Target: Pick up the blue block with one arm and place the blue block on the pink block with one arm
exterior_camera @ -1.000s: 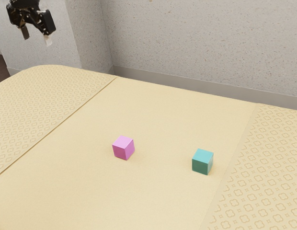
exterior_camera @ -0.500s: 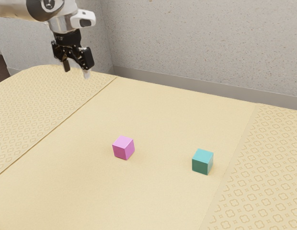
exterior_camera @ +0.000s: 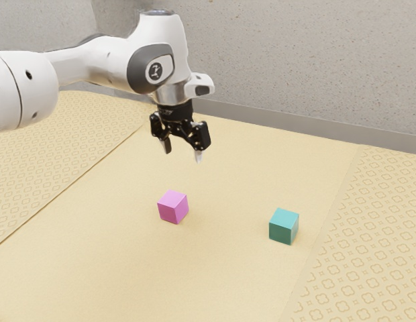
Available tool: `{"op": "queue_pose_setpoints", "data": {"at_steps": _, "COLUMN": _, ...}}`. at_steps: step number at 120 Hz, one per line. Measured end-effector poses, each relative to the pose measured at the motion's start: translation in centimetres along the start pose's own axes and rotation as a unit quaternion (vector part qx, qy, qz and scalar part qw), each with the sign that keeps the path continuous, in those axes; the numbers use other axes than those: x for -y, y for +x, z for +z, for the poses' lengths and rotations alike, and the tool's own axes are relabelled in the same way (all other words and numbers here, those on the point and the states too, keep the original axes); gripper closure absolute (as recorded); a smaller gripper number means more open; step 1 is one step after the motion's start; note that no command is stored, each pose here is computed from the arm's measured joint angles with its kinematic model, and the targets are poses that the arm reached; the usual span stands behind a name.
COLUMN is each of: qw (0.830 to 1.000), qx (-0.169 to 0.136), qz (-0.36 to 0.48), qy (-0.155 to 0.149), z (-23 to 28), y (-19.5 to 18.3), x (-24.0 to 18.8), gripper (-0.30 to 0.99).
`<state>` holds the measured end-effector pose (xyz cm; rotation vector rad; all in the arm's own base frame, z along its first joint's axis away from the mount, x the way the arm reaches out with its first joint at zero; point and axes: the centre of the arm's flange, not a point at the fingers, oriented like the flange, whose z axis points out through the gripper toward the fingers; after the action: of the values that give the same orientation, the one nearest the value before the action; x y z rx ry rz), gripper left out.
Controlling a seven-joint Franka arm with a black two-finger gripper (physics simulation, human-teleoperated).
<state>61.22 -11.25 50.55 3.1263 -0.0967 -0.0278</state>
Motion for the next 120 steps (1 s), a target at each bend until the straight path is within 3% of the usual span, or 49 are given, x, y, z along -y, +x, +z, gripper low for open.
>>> {"op": "queue_pose_setpoints", "data": {"at_steps": 27, "qw": 1.0, "qx": 0.0, "qz": -0.001, "qy": -0.011, "z": 5.1, "y": 1.6, "x": -6.4, "gripper": 0.0}}
{"op": "queue_pose_setpoints", "data": {"at_steps": 69, "qw": 0.999, "qx": -0.017, "qz": 0.024, "qy": -0.032, "z": 8.3, "y": 1.6, "x": -15.4, "gripper": 0.0}}
{"op": "queue_pose_setpoints", "data": {"at_steps": 120, "qw": 0.999, "qx": -0.012, "qz": 0.026, "qy": -0.033, "z": 14.1, "y": 3.2, "x": -20.7, "gripper": 0.0}}
